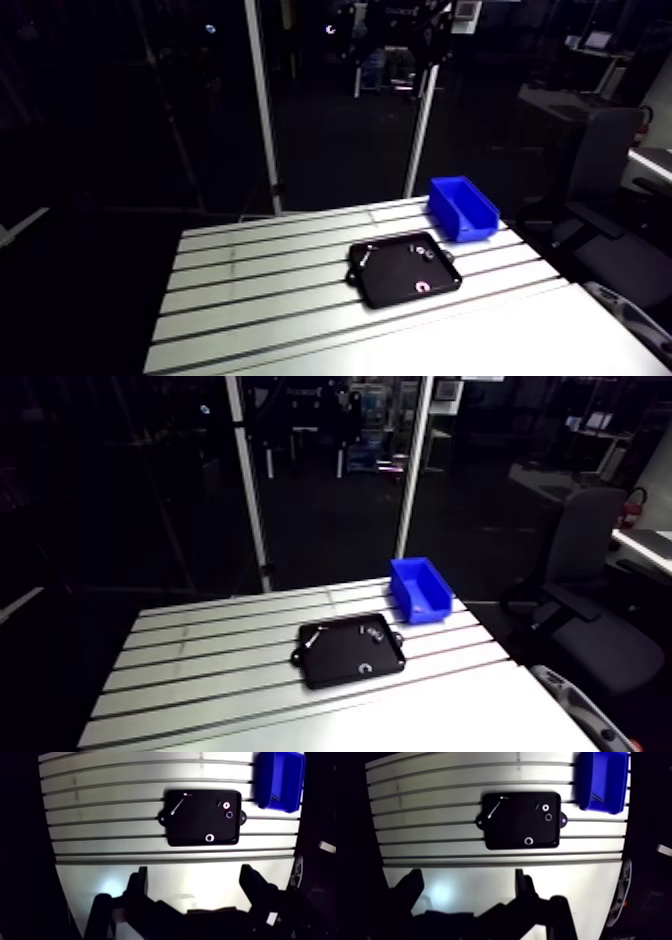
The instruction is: Pick up the M10 bolt from the tray and put it into the blue bin.
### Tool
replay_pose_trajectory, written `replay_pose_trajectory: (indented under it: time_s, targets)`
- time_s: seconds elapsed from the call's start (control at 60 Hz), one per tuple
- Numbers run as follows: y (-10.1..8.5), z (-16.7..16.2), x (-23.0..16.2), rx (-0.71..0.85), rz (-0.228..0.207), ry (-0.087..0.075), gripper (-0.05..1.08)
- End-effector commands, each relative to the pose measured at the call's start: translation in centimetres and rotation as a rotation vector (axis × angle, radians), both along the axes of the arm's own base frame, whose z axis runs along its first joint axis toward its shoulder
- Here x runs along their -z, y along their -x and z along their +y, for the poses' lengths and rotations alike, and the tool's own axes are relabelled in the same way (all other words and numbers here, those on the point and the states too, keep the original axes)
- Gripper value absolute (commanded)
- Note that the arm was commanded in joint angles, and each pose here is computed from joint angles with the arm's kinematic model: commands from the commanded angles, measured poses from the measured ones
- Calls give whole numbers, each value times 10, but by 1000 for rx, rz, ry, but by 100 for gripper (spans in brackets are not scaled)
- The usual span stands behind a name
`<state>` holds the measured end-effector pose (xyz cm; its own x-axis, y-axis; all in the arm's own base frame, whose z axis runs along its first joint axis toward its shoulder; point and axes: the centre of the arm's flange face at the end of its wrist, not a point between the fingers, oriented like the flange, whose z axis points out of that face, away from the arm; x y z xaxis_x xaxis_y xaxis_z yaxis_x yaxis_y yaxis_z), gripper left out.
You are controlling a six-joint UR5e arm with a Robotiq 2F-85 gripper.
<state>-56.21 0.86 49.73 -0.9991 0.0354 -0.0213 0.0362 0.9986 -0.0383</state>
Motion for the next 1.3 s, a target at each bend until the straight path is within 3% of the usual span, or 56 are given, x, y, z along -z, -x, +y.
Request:
replay_pose_trajectory:
  time_s: [0.017, 0.483, 0.683, 0.833, 1.033, 1.3]
  targets:
    - [2, -2, 3, 55, -8, -2, 1]
    - [27, -21, 67, 338, -55, -6, 1]
    - [35, -30, 100, 529, -29, -11, 1]
    - [36, -31, 113, 548, -22, -18, 1]
    - [42, -29, 141, 602, -72, -27, 1]
    - [41, -28, 171, 624, -106, -31, 1]
